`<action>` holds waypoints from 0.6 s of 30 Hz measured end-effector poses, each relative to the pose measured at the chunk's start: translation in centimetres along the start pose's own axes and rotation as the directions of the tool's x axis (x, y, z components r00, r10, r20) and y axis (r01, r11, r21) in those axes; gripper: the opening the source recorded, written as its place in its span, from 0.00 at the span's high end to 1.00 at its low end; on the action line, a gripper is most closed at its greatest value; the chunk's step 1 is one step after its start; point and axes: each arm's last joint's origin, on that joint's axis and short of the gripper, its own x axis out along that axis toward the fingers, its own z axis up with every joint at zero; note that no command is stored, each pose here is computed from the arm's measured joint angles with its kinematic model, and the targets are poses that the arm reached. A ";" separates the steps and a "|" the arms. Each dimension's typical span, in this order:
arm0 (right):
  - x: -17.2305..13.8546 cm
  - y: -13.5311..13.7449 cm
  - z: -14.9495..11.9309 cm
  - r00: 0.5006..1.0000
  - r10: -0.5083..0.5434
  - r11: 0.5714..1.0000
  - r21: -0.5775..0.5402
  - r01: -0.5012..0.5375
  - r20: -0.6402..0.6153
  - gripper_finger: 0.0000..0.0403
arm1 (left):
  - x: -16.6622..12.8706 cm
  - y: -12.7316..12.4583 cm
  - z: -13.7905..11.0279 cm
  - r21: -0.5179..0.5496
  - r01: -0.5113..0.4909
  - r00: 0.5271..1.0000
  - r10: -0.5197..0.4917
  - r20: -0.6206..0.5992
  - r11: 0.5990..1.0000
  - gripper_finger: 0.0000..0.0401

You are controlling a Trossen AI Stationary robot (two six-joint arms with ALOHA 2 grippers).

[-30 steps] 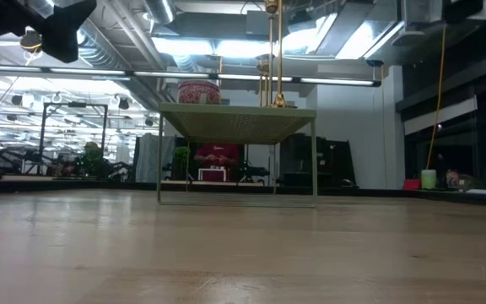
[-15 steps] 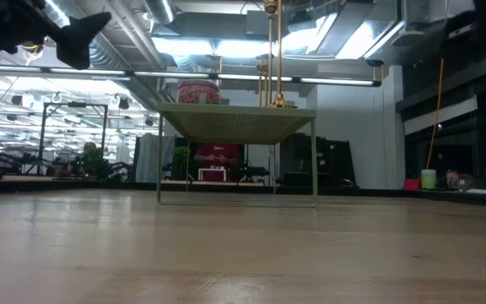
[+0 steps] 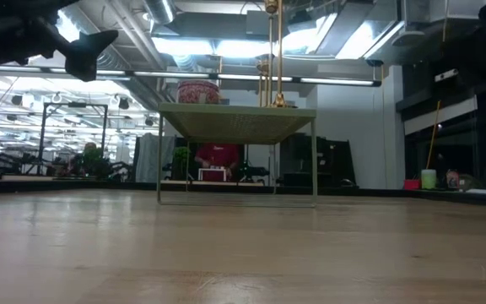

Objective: Pick & Place candle stick holders
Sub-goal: Return to Home Position

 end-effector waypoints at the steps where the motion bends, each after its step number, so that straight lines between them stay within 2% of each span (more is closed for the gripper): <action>1: 0.0 -0.1 -0.2 1.000 -0.010 1.000 0.001 0.010 -0.023 0.96 | 0.0 0.0 0.0 0.002 0.014 1.000 -0.014 -0.003 1.000 0.14; 6: 0.1 -0.5 -0.4 0.999 0.033 0.999 -0.014 -0.034 -0.039 0.96 | -0.2 0.4 0.0 0.002 0.025 0.999 -0.025 -0.028 1.000 0.14; 11: 0.3 -1.0 -0.6 0.997 0.001 1.000 -0.015 -0.002 -0.073 0.96 | -0.2 0.6 -0.1 0.015 0.009 0.999 -0.008 -0.033 1.000 0.14; 15: 0.5 -1.3 -1.0 0.992 -0.031 0.999 -0.013 0.029 -0.118 0.96 | -0.2 1.0 0.1 -0.018 -0.140 0.990 0.141 0.016 0.990 0.14; 18: 0.7 -1.6 -1.3 0.987 -0.050 0.998 0.029 0.055 -0.154 0.96 | -0.2 0.9 0.0 -0.025 -0.152 0.988 0.152 0.021 0.988 0.14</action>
